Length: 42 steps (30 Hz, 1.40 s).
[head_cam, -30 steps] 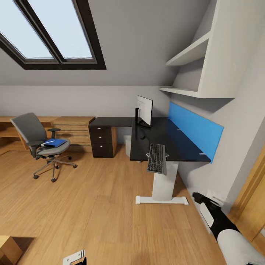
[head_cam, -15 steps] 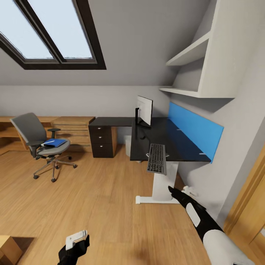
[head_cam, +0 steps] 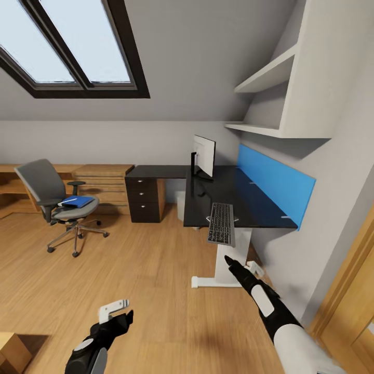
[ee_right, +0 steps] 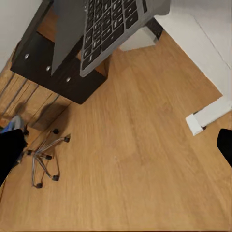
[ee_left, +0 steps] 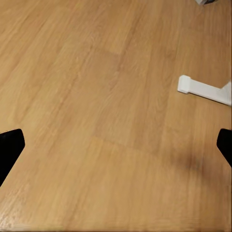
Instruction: In the bedroom, organize the workspace by keeping the computer under the desk, ensuring the monitor is on the desk, placing the keyboard on the desk next to the monitor, placing the mouse on the desk next to the keyboard, moving the folder from the swivel chair onto the desk next to the mouse, stacking the notebook on top of the folder with the pen on top of the notebook, and positioning the swivel chair next to the desk.
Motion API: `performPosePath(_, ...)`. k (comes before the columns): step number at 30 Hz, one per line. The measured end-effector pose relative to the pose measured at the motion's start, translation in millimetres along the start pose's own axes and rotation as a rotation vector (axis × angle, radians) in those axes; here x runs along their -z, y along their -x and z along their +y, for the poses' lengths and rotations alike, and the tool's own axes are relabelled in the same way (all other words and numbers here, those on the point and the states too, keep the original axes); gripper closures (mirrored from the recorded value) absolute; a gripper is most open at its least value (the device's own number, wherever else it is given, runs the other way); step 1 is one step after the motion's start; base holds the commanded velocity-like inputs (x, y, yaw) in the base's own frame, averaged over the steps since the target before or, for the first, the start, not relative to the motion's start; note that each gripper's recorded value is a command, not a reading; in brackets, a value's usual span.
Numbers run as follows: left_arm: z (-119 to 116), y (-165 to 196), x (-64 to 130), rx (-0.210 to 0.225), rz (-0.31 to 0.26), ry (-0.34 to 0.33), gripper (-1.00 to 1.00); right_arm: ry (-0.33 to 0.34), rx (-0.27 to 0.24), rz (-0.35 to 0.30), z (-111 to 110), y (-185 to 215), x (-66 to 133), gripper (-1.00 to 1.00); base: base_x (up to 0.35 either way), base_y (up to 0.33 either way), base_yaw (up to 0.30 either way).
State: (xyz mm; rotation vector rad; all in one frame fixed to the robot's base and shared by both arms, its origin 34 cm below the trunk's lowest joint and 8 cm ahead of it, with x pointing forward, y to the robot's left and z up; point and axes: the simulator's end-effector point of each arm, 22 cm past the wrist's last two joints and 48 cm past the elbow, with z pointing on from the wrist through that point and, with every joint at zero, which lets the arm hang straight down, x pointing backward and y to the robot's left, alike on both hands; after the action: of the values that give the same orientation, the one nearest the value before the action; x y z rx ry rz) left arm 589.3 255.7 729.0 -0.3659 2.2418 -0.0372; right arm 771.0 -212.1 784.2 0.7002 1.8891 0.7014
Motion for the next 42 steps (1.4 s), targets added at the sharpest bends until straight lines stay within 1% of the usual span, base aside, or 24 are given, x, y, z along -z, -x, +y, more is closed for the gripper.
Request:
performPosePath(1,-5.1,1.0,1.8,0.003,0.004,-0.008,-1.00,0.040,-0.033,0.005,16.3,-9.3,-1.6,-1.00,0.000,0.000,0.000)
performPosePath(4,-6.4,0.2,2.2,0.003,0.009,-0.009,-1.00,0.087,-0.052,0.011,31.2,-17.4,-1.9,-1.00,0.000,0.000,0.000)
performPosePath(5,-5.2,-2.5,1.4,0.001,0.015,-0.006,-1.00,0.114,-0.060,0.019,37.4,-23.6,-1.2,-1.00,0.000,0.000,0.000)
performPosePath(7,-12.7,-8.5,1.1,0.004,0.029,-0.018,-1.00,0.118,-0.081,0.026,37.2,-35.3,0.3,-1.00,0.000,0.000,0.000)
performPosePath(9,-18.3,-10.0,1.8,0.013,0.031,-0.025,-1.00,0.120,-0.089,0.013,37.8,-32.6,0.2,-1.00,0.000,0.000,0.000)
performPosePath(14,-19.5,-10.2,1.9,0.014,0.032,-0.027,-1.00,0.104,-0.056,0.027,31.9,-30.5,0.6,-1.00,0.000,0.000,0.000)
performPosePath(20,-18.1,-9.6,1.7,0.013,0.030,-0.026,-1.00,0.095,-0.012,-0.003,26.7,-21.1,1.1,-1.00,0.000,0.000,0.000)
performPosePath(25,-17.8,-9.4,1.7,0.012,0.029,-0.025,-1.00,0.094,-0.006,-0.018,25.6,-17.4,1.3,-1.00,0.000,0.000,0.000)
performPosePath(32,-17.8,-9.2,1.7,0.012,0.029,-0.025,-1.00,0.093,-0.005,-0.021,25.3,-16.8,1.4,-1.00,0.000,0.023,0.000)
performPosePath(38,-17.8,-9.2,1.7,0.013,0.029,-0.025,-1.00,0.089,-0.005,-0.015,21.0,-21.5,3.1,-1.00,0.000,0.213,0.000)
performPosePath(42,-17.8,-9.1,1.8,0.013,0.029,-0.025,-1.00,0.099,-0.006,-0.013,22.1,-23.3,4.1,-1.00,0.000,0.280,0.000)
